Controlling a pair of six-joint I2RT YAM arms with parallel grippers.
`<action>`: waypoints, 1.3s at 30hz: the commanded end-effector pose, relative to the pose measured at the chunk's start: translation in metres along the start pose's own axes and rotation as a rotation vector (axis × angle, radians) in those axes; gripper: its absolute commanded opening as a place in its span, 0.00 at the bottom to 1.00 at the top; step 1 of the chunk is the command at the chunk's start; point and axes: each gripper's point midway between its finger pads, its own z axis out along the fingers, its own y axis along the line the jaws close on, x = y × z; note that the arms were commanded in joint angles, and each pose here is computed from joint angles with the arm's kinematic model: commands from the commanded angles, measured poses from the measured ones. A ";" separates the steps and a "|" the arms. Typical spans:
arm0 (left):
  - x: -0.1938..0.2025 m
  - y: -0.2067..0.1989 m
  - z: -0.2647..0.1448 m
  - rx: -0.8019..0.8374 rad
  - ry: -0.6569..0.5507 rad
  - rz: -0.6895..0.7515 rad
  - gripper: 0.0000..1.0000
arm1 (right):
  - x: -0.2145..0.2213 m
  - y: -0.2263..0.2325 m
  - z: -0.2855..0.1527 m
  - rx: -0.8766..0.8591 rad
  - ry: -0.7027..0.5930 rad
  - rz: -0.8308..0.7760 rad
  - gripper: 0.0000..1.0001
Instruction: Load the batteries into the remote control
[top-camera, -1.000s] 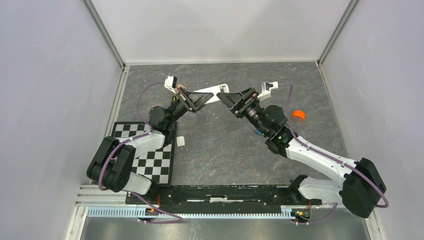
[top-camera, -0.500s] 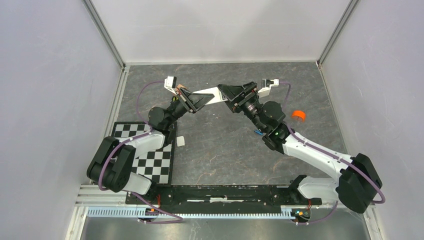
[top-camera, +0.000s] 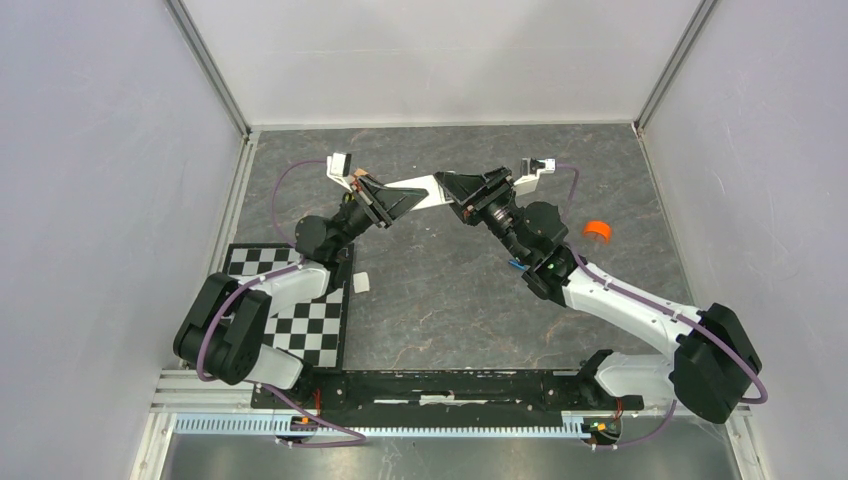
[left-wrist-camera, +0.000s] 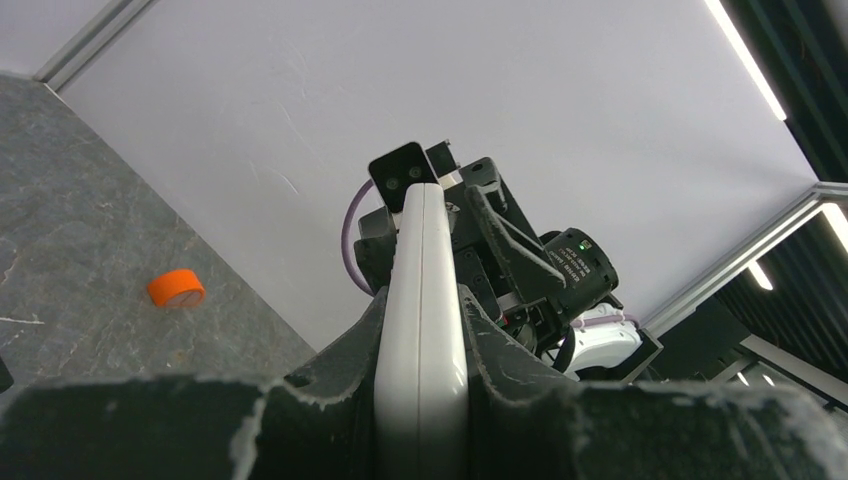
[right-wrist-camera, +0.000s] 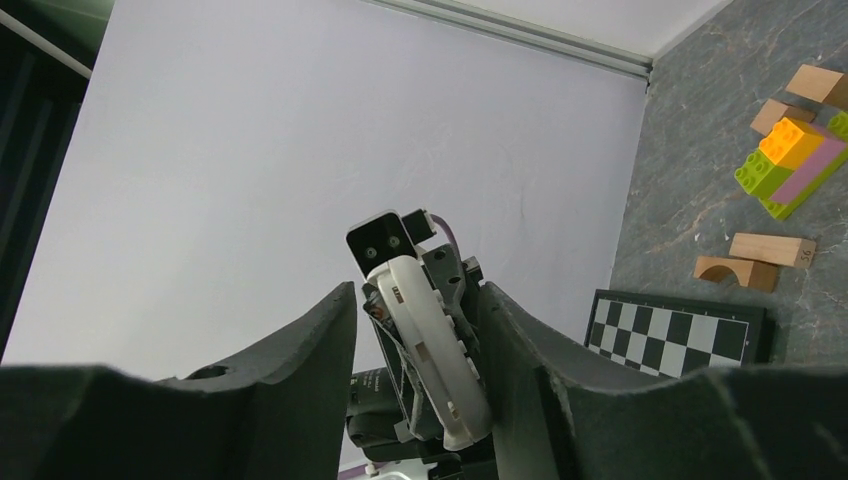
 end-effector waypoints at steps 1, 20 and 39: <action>-0.005 -0.022 0.003 0.077 -0.005 0.104 0.02 | -0.011 0.036 0.003 -0.106 -0.037 0.032 0.50; -0.016 -0.029 0.007 0.082 -0.051 0.008 0.02 | -0.023 0.036 -0.011 -0.184 -0.037 -0.081 0.81; -0.019 -0.030 0.010 0.090 -0.051 -0.045 0.02 | -0.018 0.028 -0.005 -0.220 0.107 -0.395 0.47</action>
